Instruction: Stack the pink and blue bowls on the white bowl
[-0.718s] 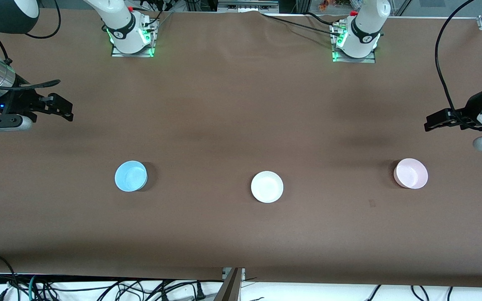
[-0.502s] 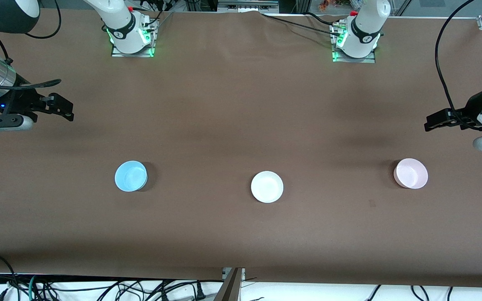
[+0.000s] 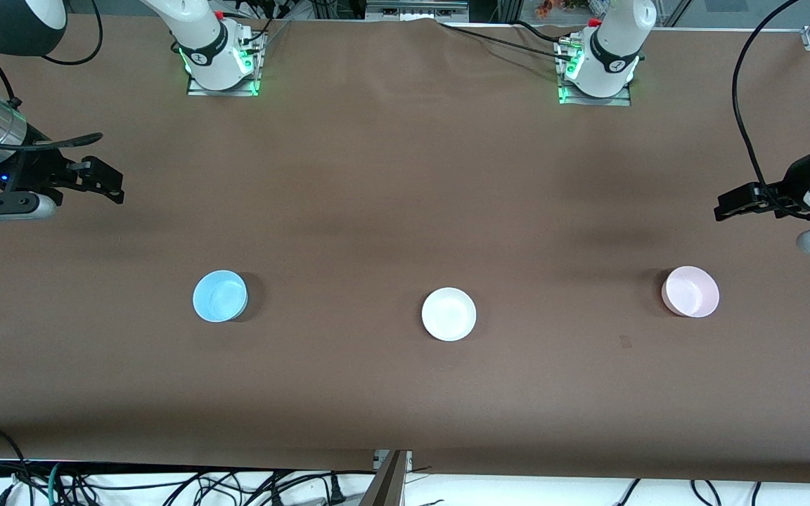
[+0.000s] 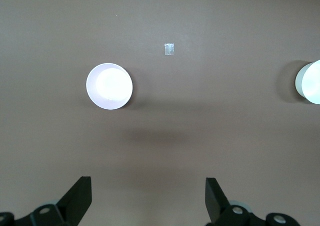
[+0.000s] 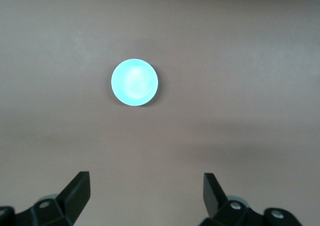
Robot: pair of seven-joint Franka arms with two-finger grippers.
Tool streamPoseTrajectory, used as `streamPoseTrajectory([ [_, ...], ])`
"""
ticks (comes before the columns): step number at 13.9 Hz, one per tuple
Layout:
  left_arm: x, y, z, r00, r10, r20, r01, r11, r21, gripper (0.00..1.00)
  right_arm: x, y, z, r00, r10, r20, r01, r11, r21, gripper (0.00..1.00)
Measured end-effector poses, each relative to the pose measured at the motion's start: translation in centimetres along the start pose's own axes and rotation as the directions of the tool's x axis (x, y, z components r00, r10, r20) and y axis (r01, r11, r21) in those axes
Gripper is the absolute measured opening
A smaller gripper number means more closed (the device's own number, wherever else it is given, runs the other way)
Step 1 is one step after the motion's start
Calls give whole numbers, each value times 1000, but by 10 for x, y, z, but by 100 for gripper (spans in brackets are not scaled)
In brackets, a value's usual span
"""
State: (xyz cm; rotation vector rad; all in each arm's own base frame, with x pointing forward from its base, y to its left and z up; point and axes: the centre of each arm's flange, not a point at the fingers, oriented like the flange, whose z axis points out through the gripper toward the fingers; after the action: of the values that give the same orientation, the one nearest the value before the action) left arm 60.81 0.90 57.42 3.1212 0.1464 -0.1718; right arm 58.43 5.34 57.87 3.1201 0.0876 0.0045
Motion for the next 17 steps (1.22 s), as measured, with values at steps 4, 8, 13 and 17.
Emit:
streamPoseTrajectory([
  [4,1,-15,2,1000,-26,3,26,1000,1,100,0,0,0,1000,0,0,0,1000,0,100],
  [8,11,-64,23,997,-72,41,72,997,-4,100,0,0,0,1000,1,0,-1,1000,0,100],
  [13,46,-170,137,997,-23,77,32,994,-109,100,0,1,0,1000,2,0,-2,1000,0,100],
  [17,59,-205,227,999,-24,30,28,989,-147,100,0,2,0,1000,3,0,-3,1000,0,100],
])
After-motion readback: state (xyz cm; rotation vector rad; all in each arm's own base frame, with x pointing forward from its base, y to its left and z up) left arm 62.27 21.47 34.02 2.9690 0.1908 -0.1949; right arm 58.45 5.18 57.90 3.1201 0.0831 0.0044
